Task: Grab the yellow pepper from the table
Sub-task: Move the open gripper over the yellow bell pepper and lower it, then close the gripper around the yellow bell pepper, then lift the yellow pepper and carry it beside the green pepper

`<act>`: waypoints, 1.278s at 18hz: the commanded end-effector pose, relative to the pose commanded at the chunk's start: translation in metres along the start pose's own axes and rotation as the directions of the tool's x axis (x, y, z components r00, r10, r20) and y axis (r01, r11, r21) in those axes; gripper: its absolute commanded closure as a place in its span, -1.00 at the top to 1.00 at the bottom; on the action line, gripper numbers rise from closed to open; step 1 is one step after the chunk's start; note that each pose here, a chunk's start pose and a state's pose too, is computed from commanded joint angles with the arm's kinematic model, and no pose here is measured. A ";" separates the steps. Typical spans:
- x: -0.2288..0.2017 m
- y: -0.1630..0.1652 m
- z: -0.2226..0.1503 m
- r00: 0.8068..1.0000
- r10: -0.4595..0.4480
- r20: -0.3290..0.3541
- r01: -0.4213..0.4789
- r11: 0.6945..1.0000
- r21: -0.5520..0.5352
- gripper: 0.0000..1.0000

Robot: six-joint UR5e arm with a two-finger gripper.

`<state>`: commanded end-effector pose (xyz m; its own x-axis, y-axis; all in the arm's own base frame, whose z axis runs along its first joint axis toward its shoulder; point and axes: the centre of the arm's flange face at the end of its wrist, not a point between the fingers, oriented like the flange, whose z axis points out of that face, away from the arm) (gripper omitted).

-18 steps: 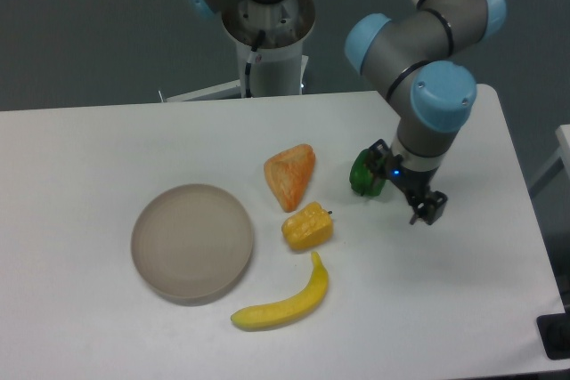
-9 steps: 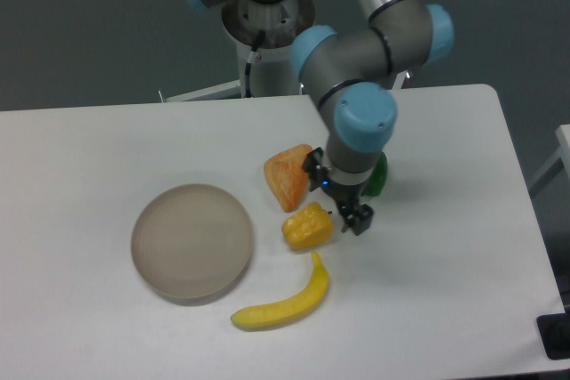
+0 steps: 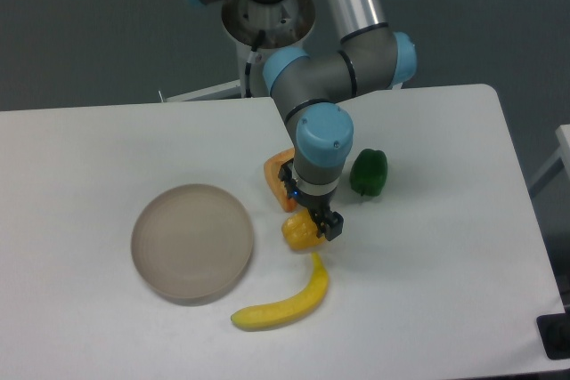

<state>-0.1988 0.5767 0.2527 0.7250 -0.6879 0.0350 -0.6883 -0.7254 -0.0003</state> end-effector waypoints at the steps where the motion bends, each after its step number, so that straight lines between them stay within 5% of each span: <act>1: -0.002 0.000 0.001 1.000 -0.001 0.003 0.001 1.000 0.001 0.80; 3: -0.003 0.000 -0.002 1.000 -0.003 0.015 0.003 1.000 0.004 -0.22; 5: -0.005 0.002 -0.011 1.000 -0.006 0.031 0.006 1.000 0.008 -0.91; 6: -0.007 0.004 -0.016 0.999 -0.010 0.040 0.010 1.000 0.011 -1.00; 9: -0.021 0.019 -0.055 0.994 -0.042 0.102 0.039 0.999 0.024 -1.00; 13: -0.043 0.077 -0.087 0.978 -0.138 0.154 0.134 0.990 0.037 -1.00; 16: -0.063 0.114 -0.097 0.966 -0.162 0.202 0.184 0.979 -0.094 -1.00; 23: -0.093 0.116 -0.149 0.963 -0.203 0.176 0.205 0.979 0.008 -1.00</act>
<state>-0.3500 0.5601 0.3985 0.8424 -0.5197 -0.1420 -0.5252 -0.8510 -0.0013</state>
